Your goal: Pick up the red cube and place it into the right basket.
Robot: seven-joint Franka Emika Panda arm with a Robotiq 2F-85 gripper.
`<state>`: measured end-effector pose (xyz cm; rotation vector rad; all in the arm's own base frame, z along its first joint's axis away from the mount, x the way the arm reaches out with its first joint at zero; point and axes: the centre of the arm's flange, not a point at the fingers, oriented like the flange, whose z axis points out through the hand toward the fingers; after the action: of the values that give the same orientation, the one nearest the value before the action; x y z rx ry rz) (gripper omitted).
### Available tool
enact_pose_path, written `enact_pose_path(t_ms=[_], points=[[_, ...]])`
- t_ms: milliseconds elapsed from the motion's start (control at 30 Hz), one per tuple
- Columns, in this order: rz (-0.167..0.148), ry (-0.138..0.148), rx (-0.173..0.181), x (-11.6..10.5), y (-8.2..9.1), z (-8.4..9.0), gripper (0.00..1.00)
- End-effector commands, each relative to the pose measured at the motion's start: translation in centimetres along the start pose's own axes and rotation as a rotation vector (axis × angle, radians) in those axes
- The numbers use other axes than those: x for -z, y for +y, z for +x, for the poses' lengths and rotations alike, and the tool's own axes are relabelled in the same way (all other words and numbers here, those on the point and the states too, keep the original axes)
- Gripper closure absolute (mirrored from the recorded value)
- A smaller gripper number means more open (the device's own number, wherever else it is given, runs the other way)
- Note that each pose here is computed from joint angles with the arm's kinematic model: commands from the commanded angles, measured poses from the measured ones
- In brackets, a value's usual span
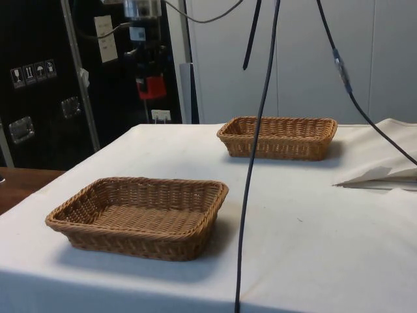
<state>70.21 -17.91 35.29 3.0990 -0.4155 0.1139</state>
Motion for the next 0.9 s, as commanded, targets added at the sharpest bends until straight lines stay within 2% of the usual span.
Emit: enact_pose_path(t_ms=[0,33,333,367,400,633,667,700,867], points=[[0.002,0.001,-0.001,0.1,0.0,0.0,0.93],[0.004,0.013,0.0,0.4,0.5,-0.8,0.93],[0.021,0.012,-0.003,1.2,0.7,-1.4,0.93],[0.02,0.001,-0.005,0.6,0.1,-0.6,0.93],[0.022,0.011,-0.003,1.4,0.8,-1.4,0.93],[0.028,0.01,0.007,4.2,1.0,-1.5,0.93],[0.031,0.008,0.007,3.8,0.6,-1.0,0.93],[0.029,0.009,0.008,4.5,0.9,-1.5,0.93],[0.036,0.004,0.017,6.8,1.4,-2.1,0.93]])
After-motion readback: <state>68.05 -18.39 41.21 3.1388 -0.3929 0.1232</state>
